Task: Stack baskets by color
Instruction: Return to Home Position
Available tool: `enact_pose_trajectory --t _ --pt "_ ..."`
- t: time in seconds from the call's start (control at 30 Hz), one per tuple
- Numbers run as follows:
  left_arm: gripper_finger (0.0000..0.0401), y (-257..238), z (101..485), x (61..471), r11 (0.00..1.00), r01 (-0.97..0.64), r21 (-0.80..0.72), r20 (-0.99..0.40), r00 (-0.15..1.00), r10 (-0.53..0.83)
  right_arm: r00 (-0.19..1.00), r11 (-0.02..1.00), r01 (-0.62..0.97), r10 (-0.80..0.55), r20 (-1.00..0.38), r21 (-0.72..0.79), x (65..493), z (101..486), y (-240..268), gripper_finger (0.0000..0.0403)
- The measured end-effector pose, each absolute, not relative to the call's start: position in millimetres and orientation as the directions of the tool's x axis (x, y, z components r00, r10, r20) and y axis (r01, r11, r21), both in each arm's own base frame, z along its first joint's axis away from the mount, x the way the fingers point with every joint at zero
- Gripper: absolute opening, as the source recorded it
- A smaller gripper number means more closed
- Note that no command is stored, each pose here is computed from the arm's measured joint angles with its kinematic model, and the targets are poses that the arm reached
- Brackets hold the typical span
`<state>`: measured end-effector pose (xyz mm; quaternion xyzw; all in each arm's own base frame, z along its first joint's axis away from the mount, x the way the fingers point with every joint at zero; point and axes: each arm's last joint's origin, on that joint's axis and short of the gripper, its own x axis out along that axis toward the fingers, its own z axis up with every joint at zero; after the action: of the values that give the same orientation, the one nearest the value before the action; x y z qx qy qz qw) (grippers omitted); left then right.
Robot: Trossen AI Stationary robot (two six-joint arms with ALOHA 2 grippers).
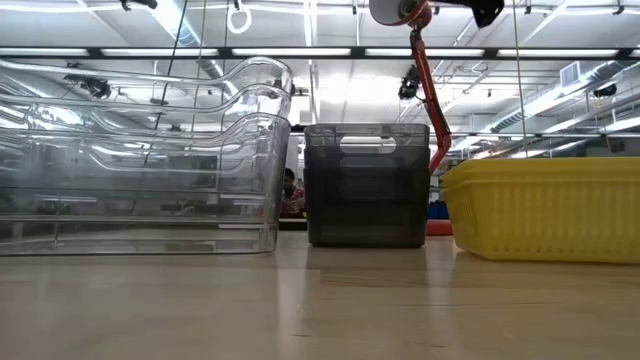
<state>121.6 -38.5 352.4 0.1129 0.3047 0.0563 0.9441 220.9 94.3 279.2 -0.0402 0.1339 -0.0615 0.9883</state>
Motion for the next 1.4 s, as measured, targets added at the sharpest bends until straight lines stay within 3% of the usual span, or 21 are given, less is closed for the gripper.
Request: enact_pose_trajectory --t 0.23,0.5,0.73,1.23,1.4 --pt "0.0071 -26.3 360.1 106.0 0.964 -0.209 0.163 -0.405 0.877 0.259 0.965 0.987 0.112 -0.135 -0.225 -0.115 210.3 284.6 83.4 0.0107" --pt "0.0020 -26.6 311.6 107.5 0.971 -0.239 0.012 -0.206 0.950 0.236 0.985 0.998 0.067 -0.069 -0.155 -0.023 188.2 252.0 62.1 0.0107" --pt "0.0005 -29.2 282.9 115.0 0.973 -0.229 -0.034 0.013 0.973 0.230 0.996 0.996 0.081 -0.080 -0.034 0.040 157.1 228.0 46.5 0.0107" --pt "0.0003 -13.9 236.5 110.1 0.940 -0.312 -0.137 0.117 0.937 0.328 0.990 0.983 0.120 -0.129 0.058 0.139 118.2 198.8 26.9 0.0098" --pt "0.0003 -13.6 231.2 107.8 0.945 -0.314 -0.096 0.122 0.938 0.324 0.986 0.979 0.118 -0.135 0.094 0.169 110.0 187.6 22.9 0.0086"
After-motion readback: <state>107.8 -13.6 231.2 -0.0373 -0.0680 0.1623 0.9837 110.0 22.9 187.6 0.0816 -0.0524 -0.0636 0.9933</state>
